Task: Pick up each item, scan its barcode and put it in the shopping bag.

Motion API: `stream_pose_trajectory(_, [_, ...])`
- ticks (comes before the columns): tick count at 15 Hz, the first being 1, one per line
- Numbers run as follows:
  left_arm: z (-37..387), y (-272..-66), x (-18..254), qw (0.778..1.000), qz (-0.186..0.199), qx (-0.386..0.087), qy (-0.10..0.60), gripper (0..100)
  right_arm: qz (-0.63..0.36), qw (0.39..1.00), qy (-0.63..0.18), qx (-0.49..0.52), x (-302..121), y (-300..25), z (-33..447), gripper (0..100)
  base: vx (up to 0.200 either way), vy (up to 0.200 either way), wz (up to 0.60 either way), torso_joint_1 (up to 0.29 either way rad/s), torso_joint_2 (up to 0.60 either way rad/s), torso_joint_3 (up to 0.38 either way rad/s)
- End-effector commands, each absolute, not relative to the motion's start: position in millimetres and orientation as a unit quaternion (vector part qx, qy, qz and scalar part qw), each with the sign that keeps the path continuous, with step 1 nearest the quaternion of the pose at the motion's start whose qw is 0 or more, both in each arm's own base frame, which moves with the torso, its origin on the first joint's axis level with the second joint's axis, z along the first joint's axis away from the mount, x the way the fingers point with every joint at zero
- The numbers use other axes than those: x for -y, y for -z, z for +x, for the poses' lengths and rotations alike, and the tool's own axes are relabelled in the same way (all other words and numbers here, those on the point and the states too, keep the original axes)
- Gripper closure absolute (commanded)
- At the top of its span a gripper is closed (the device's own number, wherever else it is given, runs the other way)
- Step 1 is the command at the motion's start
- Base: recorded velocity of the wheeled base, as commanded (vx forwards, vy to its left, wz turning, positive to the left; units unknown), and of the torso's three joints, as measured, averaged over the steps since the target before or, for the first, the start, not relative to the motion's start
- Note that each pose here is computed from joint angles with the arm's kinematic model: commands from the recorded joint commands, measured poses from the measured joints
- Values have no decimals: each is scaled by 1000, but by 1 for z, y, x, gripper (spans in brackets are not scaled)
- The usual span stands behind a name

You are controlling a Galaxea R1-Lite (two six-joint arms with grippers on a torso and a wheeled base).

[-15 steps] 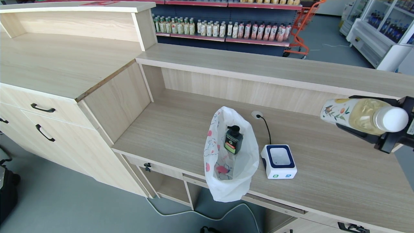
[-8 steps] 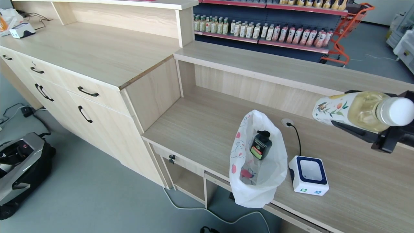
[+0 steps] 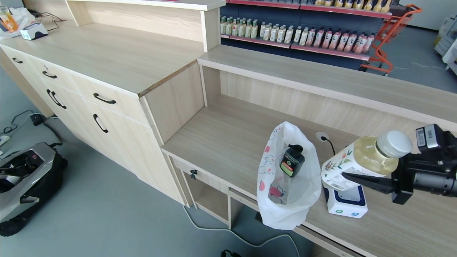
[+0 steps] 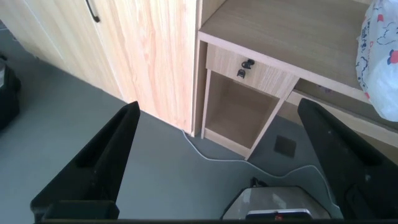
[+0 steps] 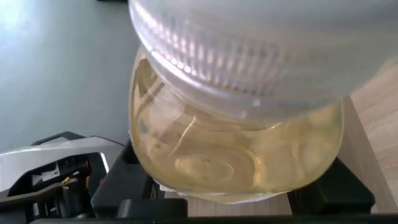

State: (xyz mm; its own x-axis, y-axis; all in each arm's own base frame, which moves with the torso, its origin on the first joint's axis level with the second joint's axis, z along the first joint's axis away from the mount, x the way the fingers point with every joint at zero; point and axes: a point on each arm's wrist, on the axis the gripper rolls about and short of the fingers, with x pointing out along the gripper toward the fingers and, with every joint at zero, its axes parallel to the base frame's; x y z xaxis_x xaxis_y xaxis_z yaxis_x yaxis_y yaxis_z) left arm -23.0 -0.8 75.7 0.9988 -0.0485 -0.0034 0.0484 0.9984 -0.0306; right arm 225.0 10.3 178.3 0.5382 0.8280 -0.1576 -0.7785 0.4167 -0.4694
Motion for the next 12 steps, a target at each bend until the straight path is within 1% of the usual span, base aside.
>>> stream_pose_trajectory(1, [-23, -76, 1, 1000, -15, -3, 25, 0, -226, 841, -492, 10, -11, -158, 237, 100, 0, 0, 0, 0, 0, 0])
stream_pose_trajectory(6, [-23, -76, 1, 1000, -15, -2, 25, 0, -189, 838, -509, -45, -11, -121, 265, 100, 0, 0, 0, 0, 0, 0])
stream_pose_trajectory(12, [-23, -76, 1, 1000, -15, -2, 25, 0, -187, 829, -525, -51, -20, -88, 291, 100, 0, 0, 0, 0, 0, 0])
